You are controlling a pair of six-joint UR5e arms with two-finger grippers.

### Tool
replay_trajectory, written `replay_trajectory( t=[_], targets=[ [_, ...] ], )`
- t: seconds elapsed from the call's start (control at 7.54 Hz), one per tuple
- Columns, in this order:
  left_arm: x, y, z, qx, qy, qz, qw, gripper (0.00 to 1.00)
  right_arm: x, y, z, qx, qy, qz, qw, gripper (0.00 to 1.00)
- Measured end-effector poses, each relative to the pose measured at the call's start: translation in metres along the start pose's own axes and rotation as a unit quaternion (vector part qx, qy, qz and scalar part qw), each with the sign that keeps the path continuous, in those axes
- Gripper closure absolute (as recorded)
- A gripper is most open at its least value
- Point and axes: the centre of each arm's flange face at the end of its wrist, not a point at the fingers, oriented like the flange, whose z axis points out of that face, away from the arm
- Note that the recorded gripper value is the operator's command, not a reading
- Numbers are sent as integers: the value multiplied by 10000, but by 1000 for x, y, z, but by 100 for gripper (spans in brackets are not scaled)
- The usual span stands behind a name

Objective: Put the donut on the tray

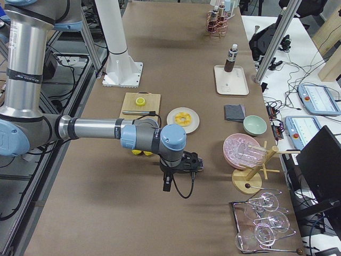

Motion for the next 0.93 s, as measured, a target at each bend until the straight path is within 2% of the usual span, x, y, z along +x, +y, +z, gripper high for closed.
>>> replay_trajectory(
  t=[0.93],
  targets=[
    [2, -1, -1, 11, 2, 9, 10000, 1, -7, 3, -7, 77, -18, -48, 10000, 0]
  ],
)
